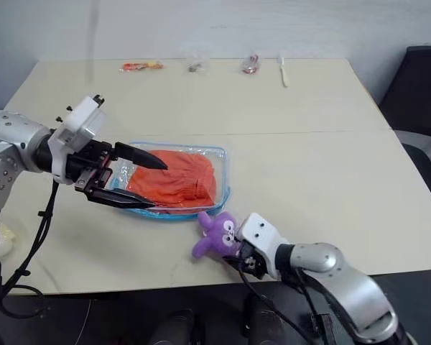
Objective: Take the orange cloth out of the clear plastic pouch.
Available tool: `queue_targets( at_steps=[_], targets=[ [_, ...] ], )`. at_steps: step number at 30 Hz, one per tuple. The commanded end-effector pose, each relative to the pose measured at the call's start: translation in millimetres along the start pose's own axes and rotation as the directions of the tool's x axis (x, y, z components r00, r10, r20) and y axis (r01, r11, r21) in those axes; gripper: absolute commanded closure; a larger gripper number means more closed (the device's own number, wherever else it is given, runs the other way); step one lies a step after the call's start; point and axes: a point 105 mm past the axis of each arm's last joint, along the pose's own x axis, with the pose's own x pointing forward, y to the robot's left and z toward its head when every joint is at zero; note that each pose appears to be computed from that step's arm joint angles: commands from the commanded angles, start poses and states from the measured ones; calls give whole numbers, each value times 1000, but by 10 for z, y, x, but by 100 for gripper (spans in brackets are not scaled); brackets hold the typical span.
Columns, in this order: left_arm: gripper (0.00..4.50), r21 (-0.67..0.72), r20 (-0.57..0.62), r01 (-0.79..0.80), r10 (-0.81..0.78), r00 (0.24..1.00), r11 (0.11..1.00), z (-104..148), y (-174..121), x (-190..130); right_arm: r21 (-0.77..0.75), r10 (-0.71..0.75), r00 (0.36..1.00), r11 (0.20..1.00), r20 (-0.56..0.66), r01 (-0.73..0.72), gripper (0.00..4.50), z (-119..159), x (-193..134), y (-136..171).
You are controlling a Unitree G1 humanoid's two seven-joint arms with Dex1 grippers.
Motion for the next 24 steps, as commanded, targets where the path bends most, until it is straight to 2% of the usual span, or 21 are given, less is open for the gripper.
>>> queue_targets(
  at_steps=[1,4,7,15,19,24],
  targets=[
    [40,38,-2,-27,27,1000,999,48,8,-55,-44,69,997,997,41,-67,189,155,-186,100],
    [40,41,-2,-37,37,999,998,47,18,-69,-69,98,994,993,41,-95,189,198,-295,89],
    [40,43,-2,-49,49,999,998,43,24,-82,-63,79,997,995,25,-78,189,178,-389,-58],
    [40,52,2,-75,75,997,996,83,52,-109,-93,117,993,989,28,-114,189,211,-473,-176],
    [40,54,3,-81,81,997,995,90,59,-104,-107,49,997,993,58,-42,189,261,-422,-476],
    [40,58,10,-85,85,996,995,111,73,-84,-95,121,991,989,49,-116,189,219,-239,-536]
  ],
)
